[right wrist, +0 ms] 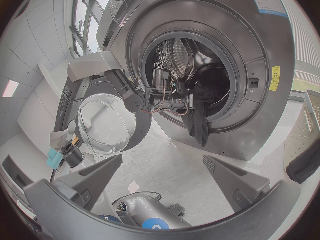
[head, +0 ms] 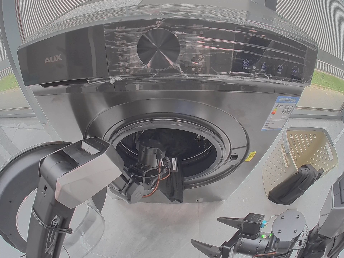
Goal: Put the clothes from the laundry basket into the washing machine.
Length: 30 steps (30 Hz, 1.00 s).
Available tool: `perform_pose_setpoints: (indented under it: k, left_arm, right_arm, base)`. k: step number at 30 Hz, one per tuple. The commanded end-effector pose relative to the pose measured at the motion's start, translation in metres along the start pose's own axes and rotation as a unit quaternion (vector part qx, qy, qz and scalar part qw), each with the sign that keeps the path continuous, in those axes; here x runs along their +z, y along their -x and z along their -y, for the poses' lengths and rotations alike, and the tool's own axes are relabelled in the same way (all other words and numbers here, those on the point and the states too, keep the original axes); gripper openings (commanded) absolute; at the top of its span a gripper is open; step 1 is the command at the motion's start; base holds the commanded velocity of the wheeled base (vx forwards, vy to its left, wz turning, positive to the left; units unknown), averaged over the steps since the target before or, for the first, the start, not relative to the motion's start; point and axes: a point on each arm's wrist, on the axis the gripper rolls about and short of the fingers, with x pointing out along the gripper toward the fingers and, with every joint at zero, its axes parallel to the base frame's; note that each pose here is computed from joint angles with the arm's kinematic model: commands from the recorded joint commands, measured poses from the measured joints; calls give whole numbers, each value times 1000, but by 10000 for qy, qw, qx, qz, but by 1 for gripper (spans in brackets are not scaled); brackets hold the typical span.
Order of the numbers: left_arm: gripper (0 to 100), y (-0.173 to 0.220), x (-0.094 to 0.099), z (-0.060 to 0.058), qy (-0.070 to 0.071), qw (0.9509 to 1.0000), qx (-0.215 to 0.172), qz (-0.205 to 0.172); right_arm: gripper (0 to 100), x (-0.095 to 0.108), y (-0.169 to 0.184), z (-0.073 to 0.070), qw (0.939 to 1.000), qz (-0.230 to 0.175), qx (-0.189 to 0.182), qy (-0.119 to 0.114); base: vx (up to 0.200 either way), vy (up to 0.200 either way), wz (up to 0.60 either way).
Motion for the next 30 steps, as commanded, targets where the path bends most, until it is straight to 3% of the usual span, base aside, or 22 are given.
perform_pose_setpoints:
  k: [1, 3, 11, 12, 18, 21, 25, 26, 28, 30]
  left_arm:
    - [0, -16, 23, 3, 276, 9976, 164, 618]
    - [0, -19, 32, 2, 320, 9961, 176, 806]
    - [0, -19, 37, 2, 326, 9951, 189, 909]
    - [100, -19, 39, 3, 340, 9948, 181, 939]
    - [100, -7, 35, 5, 261, 9970, 191, 702]
    - [100, 12, 23, 9, 26, 9998, 152, 150]
    - [100, 27, -3, 12, -315, 9984, 32, -478]
    - [100, 27, -4, 12, -324, 9983, 34, -485]
    - [100, 27, -13, 12, -492, 9970, 14, -594]
    - [100, 23, -22, 11, -527, 9965, 33, -651]
  right_arm:
    - [100, 3, 1, 0, 10000, 77, 16, -10]
    - [100, 3, 0, -1, 10000, 91, 22, -13]
    - [100, 4, 0, -1, 9999, 107, 20, -18]
    - [100, 4, 0, -1, 9999, 107, 20, -18]
    - [100, 4, 0, 0, 10000, 93, 15, -15]
    - [100, 3, 1, 0, 10000, 79, 9, -13]
    - [100, 3, 1, 0, 10000, 72, 7, -12]
    - [100, 2, 0, 0, 10000, 65, 4, -11]
    - [100, 1, 0, 0, 10000, 39, 10, -2]
    - [100, 2, 1, -3, 10000, 53, 69, 11]
  base:
    - [0, 0, 0]
    - [0, 0, 0]
    - [0, 0, 0]
    - [0, 0, 0]
    - [0, 0, 0]
    - [0, 0, 0]
    - [0, 0, 0]
    - [0, 0, 0]
    - [0, 0, 0]
    - [0, 0, 0]
